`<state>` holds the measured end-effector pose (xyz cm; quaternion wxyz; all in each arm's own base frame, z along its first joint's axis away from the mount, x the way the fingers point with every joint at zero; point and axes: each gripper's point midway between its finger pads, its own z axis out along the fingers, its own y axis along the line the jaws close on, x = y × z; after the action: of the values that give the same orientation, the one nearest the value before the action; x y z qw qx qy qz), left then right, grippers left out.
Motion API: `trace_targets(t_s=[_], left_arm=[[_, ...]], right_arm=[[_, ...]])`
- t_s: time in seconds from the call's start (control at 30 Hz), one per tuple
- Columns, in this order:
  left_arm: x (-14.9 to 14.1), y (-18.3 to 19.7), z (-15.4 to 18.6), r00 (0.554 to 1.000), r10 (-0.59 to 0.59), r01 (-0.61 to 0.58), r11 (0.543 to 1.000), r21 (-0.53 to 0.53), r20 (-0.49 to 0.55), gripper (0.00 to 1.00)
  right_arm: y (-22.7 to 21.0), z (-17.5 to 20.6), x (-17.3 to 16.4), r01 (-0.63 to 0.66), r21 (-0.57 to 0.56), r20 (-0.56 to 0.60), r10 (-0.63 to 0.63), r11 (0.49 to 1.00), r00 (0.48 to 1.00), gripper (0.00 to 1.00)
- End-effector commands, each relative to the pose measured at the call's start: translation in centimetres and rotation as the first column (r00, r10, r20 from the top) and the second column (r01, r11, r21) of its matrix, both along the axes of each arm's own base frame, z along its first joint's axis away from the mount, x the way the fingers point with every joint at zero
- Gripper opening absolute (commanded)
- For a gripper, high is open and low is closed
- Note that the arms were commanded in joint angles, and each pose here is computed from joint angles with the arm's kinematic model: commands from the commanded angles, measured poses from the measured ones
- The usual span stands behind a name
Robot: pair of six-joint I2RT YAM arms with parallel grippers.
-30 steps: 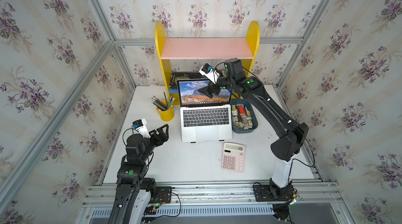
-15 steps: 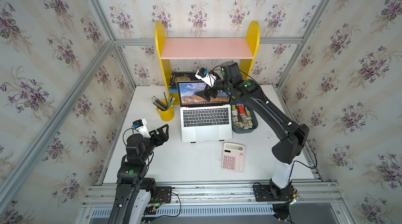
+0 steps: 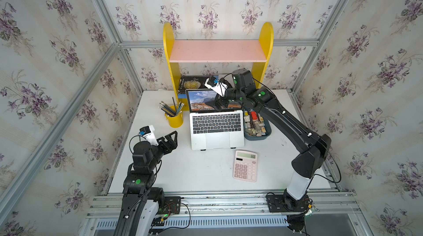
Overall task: Close the laptop lid and set it aside
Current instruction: Close the lid of the laptop.
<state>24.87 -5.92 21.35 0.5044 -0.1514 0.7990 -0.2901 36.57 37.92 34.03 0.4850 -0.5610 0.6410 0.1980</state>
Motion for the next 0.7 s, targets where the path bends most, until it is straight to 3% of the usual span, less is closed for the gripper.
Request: trace_targets(t_s=[0.0, 0.67], left_arm=[[0.0, 0.0, 0.3, 1.000, -0.006, 0.006, 1.000, 0.007, 0.013, 0.92], [0.1, 0.0, 0.1, 1.000, -0.004, 0.004, 1.000, 0.008, 0.006, 0.92]], right_arm=[[-1.2, -5.2, -2.9, -0.017, -0.123, -0.218, -0.010, 0.992, 0.976, 0.97], [-1.4, -7.6, -6.7, -0.038, -0.129, -0.231, 0.007, 0.991, 0.973, 0.97]])
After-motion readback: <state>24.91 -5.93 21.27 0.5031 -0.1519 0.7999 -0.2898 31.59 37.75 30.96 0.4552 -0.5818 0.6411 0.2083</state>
